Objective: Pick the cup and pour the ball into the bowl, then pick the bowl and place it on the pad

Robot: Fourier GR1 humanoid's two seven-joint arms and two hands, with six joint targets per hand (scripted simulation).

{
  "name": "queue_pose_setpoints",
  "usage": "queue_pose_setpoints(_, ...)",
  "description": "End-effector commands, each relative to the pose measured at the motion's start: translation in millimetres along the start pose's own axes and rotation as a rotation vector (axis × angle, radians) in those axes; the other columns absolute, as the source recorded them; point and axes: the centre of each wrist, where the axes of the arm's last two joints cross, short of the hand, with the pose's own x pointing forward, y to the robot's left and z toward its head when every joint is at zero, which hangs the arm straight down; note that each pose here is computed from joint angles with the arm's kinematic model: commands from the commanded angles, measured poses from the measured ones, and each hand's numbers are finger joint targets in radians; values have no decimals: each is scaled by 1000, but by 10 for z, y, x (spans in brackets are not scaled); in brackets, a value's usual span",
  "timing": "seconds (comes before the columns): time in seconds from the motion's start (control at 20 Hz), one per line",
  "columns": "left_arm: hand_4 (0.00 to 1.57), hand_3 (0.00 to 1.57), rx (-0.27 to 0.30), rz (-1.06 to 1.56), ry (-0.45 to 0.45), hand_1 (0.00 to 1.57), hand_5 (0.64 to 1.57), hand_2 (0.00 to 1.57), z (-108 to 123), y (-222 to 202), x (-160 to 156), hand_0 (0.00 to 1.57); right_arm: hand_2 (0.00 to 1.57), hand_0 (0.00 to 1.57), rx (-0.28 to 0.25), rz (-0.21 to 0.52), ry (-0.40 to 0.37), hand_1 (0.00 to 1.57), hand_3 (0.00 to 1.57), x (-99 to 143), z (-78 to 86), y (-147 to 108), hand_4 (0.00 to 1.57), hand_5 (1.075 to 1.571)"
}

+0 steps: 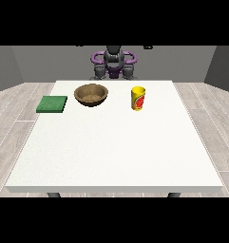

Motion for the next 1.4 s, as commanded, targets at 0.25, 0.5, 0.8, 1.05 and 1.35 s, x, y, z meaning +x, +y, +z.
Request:
queue_pose_setpoints(0.25,570,0,6,-55,-306,0,1520,0,-312,67,-149,0,0,0,37,-15,-264,0,0,65,-243,49,702,1545)
queue_pose_setpoints(0.5,481,0,-2,-84,-310,0,1483,0,-399,350,-461,0,0,0,28,-18,-281,0,0,-33,-311,-241,685,1548)
queue_pose_setpoints(0.8,41,0,-9,-104,-239,0,1457,0,-527,481,-951,0,0,0,55,-12,-247,0,0,-61,-318,-294,671,1560)
queue_pose_setpoints(1.05,108,0,-30,-110,-185,0,1436,0,-664,498,-1099,0,0,0,26,-14,-250,0,0,-186,-409,-381,665,1559)
queue_pose_setpoints(1.35,189,0,11,-109,-181,0,1423,0,-578,442,-1471,0,0,0,51,-16,-247,0,0,-243,-387,-759,671,1563)
